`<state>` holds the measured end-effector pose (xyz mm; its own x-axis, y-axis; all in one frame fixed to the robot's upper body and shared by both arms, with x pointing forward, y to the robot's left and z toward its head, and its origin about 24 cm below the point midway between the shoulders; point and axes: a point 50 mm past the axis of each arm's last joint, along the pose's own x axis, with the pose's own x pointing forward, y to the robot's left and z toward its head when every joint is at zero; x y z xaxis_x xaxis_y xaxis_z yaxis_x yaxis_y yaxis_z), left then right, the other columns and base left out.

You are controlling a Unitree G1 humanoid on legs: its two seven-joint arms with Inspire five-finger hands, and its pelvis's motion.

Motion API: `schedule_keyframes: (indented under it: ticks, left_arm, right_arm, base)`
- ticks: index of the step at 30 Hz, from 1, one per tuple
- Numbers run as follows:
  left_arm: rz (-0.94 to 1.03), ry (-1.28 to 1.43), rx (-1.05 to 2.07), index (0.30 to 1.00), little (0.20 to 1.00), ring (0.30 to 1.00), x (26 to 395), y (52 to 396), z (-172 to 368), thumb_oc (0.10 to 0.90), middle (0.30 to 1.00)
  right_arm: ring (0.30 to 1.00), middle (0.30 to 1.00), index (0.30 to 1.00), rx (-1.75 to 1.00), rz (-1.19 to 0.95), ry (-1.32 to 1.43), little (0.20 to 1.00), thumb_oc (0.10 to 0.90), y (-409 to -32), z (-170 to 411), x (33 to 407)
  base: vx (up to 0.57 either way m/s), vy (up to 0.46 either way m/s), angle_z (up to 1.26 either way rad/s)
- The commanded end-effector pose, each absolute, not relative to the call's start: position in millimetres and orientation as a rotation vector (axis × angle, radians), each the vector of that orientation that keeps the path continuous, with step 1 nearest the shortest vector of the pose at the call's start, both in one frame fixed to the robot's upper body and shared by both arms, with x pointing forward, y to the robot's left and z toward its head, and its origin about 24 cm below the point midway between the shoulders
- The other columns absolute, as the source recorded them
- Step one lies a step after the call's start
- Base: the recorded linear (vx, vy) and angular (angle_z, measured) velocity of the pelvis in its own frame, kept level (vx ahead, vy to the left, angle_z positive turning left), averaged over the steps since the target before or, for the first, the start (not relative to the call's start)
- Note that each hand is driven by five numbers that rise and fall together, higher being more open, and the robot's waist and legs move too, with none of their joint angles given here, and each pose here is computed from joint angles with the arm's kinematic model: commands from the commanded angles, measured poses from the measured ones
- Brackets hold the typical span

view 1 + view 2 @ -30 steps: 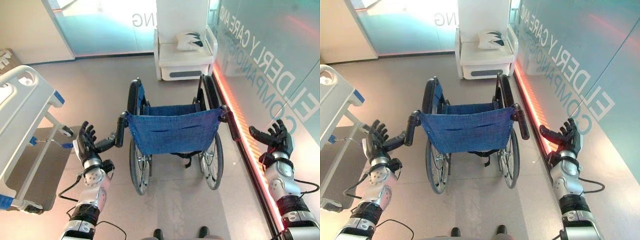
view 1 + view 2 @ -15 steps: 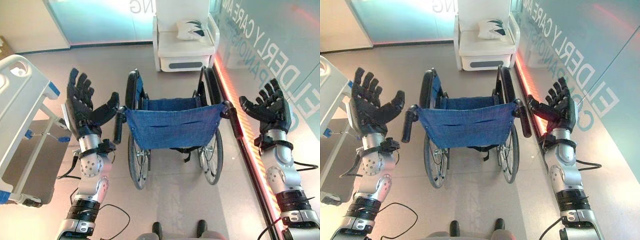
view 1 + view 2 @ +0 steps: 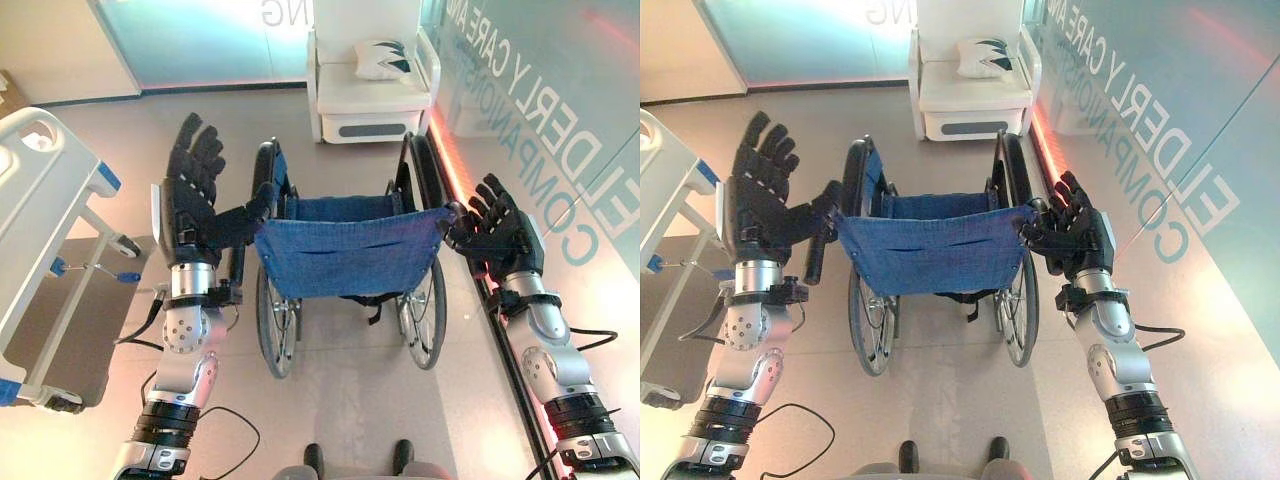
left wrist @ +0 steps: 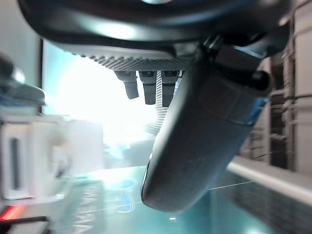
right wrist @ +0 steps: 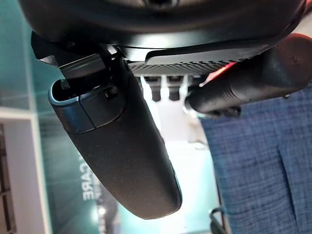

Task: Push the wheelchair next to the bed

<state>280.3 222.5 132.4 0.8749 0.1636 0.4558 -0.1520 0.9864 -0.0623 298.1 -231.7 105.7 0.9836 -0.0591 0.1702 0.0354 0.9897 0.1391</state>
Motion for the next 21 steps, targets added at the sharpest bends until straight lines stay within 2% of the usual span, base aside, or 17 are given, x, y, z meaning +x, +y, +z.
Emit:
schedule_keyframes:
  ticks: [1, 11, 21]
  left_arm:
    - [0.164, -0.527, 0.193, 0.9, 0.9, 0.9, 289, 228, 153, 0.8, 0.9]
    - [0.2, -0.361, 0.22, 0.9, 0.9, 0.9, 308, 240, 143, 0.8, 0.9]
    - [0.242, -0.22, 0.379, 0.9, 0.9, 0.9, 331, 245, 143, 0.8, 0.9]
  right_arm:
    - [0.9, 0.9, 0.9, 0.064, 0.079, -0.406, 0.9, 0.8, -217, 161, 299]
    - [0.9, 0.9, 0.9, -0.304, -0.131, -0.322, 0.9, 0.8, -229, 158, 317]
    - [0.9, 0.9, 0.9, -0.497, -0.341, -0.301, 0.9, 0.8, -238, 183, 338]
  base:
    - [0.0, 0.0, 0.0]
    - [0.0, 0.0, 0.0]
    - [-0.01, -0.001, 0.0]
